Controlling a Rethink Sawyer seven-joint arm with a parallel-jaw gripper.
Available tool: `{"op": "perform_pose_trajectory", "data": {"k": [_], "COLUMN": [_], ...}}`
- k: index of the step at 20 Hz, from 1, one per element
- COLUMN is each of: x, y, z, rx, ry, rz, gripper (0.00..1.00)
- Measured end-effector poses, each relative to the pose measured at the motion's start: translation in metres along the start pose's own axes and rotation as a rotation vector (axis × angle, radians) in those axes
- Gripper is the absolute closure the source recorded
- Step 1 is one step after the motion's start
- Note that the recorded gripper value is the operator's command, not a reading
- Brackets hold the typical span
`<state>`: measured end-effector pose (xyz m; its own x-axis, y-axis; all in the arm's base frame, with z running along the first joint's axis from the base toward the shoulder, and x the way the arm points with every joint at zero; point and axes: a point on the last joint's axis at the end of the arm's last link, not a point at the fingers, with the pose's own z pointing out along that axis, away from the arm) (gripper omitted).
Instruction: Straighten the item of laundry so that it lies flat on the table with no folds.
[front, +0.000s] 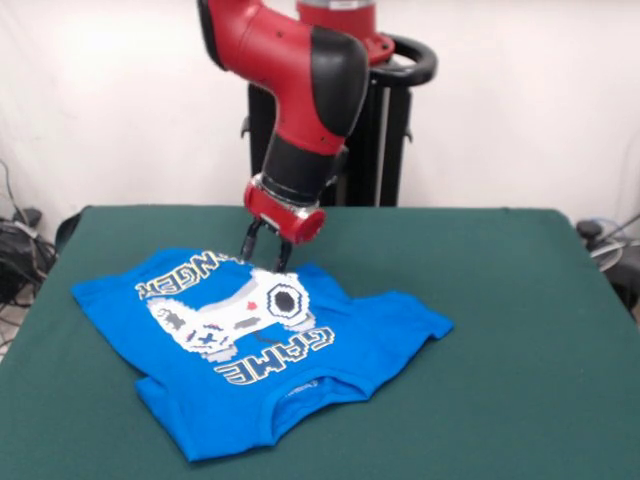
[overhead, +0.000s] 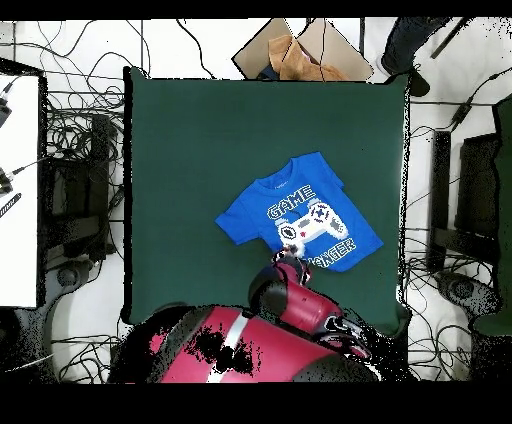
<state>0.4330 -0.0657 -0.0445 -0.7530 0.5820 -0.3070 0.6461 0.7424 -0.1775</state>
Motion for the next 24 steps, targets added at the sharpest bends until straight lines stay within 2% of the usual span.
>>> {"op": "perform_pose_trajectory", "data": {"k": [2, 3, 6, 10, 14, 16, 17, 20, 24], "x": [0.000, 0.001, 0.002, 0.005, 0.001, 0.000, -0.002, -0.002, 0.002], "y": [0.001, 0.001, -0.001, -0.004, -0.007, -0.008, -0.012, -0.017, -0.017], "z": [0.001, -0.001, -0.005, -0.023, -0.032, -0.032, -0.032, -0.031, -0.026], "rx": [-0.005, -0.012, -0.017, -0.014, -0.008, -0.005, 0.002, 0.010, 0.006], "ry": [-0.036, -0.075, -0.089, -0.066, -0.028, -0.014, 0.018, 0.053, 0.068], "rz": [0.035, 0.083, 0.111, 0.133, 0.154, 0.161, 0.179, 0.197, 0.199], "gripper": [0.00, 0.00, 0.00, 0.00, 0.00, 0.00, 0.00, 0.00, 0.00]}}
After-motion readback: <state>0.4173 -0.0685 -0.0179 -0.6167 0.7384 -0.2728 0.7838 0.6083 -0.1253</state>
